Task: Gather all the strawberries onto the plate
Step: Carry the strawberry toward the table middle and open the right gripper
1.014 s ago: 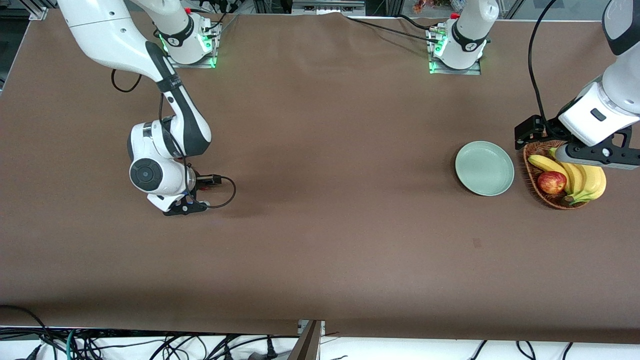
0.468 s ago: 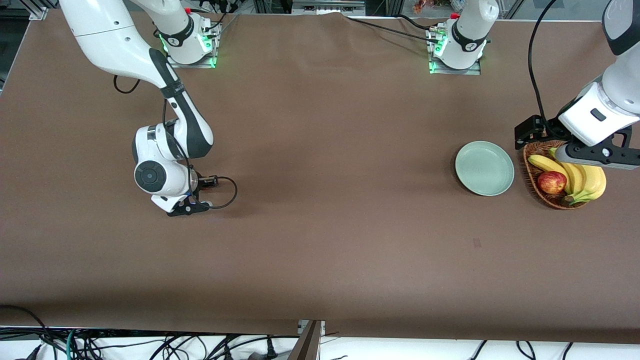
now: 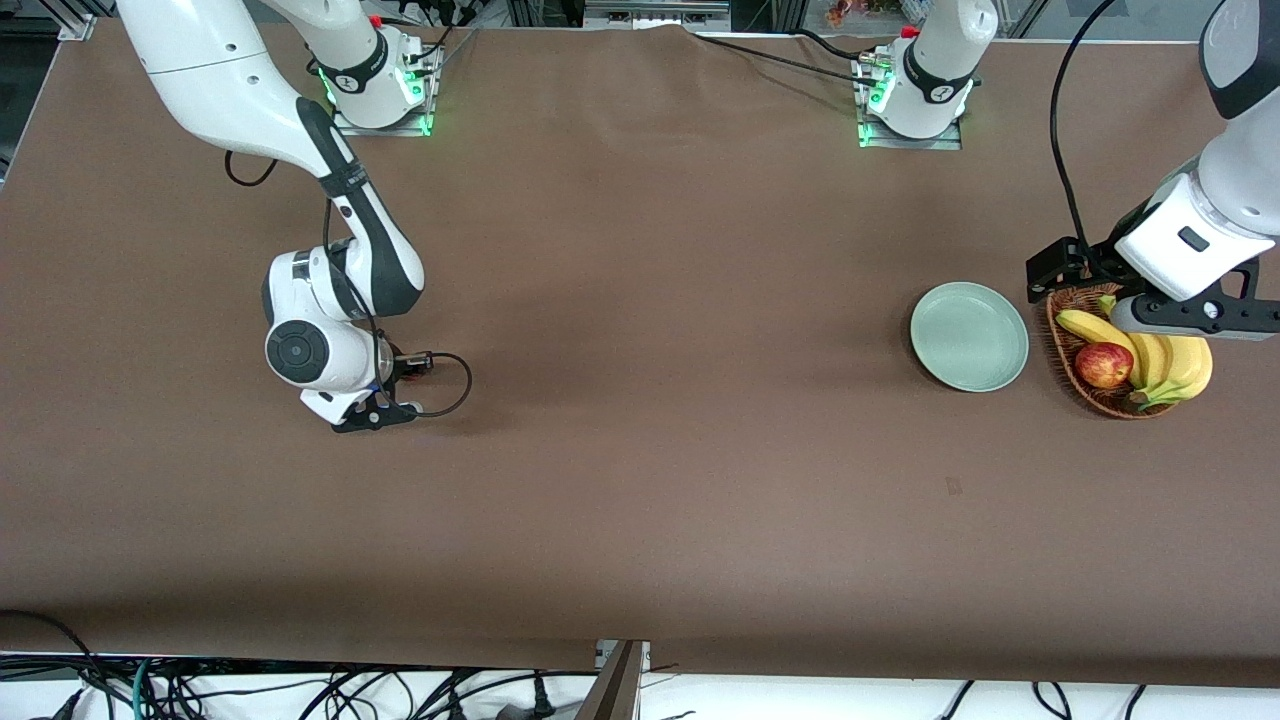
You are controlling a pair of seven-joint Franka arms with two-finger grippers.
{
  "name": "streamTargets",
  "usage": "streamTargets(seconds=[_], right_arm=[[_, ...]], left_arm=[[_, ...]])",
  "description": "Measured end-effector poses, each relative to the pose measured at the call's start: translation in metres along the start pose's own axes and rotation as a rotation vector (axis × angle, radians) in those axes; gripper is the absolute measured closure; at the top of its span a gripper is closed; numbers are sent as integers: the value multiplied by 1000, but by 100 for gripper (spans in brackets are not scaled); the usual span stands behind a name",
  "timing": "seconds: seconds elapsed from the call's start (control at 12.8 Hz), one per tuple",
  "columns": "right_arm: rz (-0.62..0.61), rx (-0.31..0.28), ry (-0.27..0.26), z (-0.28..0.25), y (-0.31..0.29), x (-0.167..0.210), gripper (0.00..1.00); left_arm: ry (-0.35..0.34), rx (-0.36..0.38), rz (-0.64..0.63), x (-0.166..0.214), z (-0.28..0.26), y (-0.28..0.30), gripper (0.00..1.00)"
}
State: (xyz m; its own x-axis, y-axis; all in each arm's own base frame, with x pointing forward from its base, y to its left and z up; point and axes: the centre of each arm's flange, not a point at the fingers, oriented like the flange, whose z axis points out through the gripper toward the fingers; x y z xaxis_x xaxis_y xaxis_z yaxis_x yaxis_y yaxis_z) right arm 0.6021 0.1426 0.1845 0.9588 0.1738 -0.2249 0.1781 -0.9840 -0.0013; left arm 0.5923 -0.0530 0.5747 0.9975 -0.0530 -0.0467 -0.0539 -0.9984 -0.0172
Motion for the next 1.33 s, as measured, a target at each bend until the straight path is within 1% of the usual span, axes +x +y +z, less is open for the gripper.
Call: streamTargets(seconds=[0.08, 0.31, 0.47, 0.62, 0.78, 0.86, 0.94, 1.09, 1.25, 1.33], right_arm=[[0, 0, 2, -1, 0, 0, 65], [4, 6, -6, -9, -3, 2, 65], [46, 33, -33, -41, -22, 8, 65], [116, 63, -46, -89, -63, 12, 65], [198, 111, -23, -125, -130, 7, 65], [235, 128, -13, -132, -167, 1, 65], [269, 141, 9, -135, -205, -4, 65], [352, 180, 74, -126, -280, -14, 65], [446, 257, 142, -101, -347, -20, 65], [498, 302, 167, -84, -380, -25, 65]], left_arm=[[-6, 0, -6, 0, 3, -2, 0], [-36, 1, -13, -1, 19, -7, 0], [-49, 1, -13, 0, 32, -7, 0], [-55, 1, -12, 0, 41, -6, 0], [-47, 1, -12, 1, 50, -6, 0], [-44, 1, -12, 1, 55, -6, 0], [-44, 1, -11, 0, 59, -6, 0], [-46, 1, -12, -1, 62, -6, 0], [-43, 1, -12, -2, 60, -6, 0], [-42, 1, -12, -3, 59, -6, 0]])
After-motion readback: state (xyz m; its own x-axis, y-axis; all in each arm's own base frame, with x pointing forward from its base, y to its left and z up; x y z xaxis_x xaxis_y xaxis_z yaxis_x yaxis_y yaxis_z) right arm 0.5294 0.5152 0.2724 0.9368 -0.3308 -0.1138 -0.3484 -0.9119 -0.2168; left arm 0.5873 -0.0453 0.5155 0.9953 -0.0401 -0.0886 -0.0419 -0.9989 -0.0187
